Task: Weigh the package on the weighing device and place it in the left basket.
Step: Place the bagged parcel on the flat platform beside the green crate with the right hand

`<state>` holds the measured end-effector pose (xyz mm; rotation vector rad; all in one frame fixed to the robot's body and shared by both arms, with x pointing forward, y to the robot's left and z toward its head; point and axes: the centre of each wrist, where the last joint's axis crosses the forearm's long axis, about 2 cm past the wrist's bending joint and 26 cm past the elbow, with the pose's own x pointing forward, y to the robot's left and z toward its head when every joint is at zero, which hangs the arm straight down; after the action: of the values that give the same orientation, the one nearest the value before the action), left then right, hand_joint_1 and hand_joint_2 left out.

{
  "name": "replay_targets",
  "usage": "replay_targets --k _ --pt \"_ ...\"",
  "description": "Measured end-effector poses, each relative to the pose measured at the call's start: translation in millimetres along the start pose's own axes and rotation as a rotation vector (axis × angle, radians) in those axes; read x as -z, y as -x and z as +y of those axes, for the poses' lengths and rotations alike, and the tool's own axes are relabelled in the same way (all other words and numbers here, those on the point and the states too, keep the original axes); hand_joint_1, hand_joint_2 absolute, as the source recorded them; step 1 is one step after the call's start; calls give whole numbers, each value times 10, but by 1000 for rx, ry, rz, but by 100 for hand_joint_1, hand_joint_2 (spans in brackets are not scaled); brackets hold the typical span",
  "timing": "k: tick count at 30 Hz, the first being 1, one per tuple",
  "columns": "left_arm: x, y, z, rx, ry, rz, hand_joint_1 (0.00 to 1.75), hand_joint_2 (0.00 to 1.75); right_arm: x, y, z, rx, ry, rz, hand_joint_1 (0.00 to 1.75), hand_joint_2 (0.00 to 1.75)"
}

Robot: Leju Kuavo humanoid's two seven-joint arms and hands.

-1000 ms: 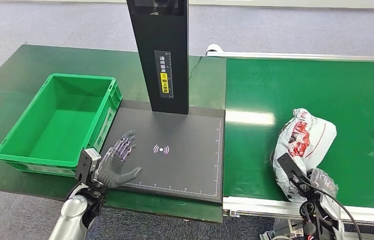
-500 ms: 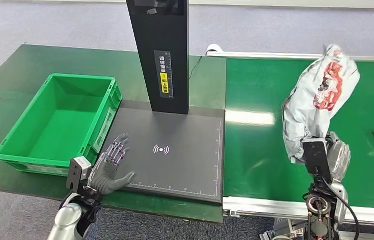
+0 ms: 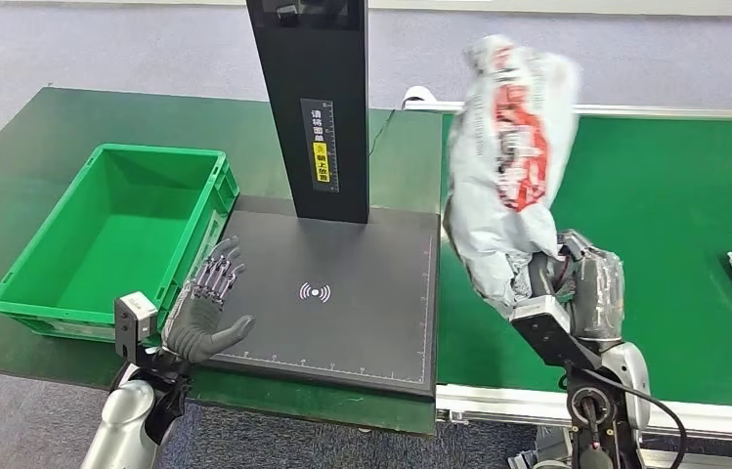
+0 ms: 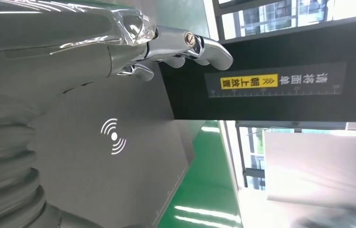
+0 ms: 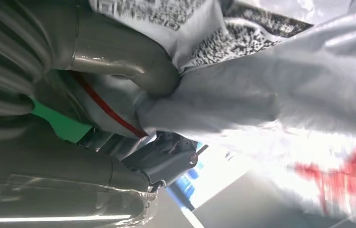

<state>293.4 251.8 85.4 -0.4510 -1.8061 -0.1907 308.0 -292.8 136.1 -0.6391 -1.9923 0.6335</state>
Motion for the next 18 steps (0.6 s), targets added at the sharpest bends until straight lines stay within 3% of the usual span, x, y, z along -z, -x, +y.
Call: replay_targets --k 5,12,18 --pt "-5 5 27 4 0 2 0 175 12 -62 73 4 -56 -29 175 175" --pt "18 -4 52 39 7 -32 0 175 -81 -91 428 -11 -490 5 175 175" --pt "45 -21 58 43 8 -37 0 175 -74 -54 693 -7 -671 8 175 175"
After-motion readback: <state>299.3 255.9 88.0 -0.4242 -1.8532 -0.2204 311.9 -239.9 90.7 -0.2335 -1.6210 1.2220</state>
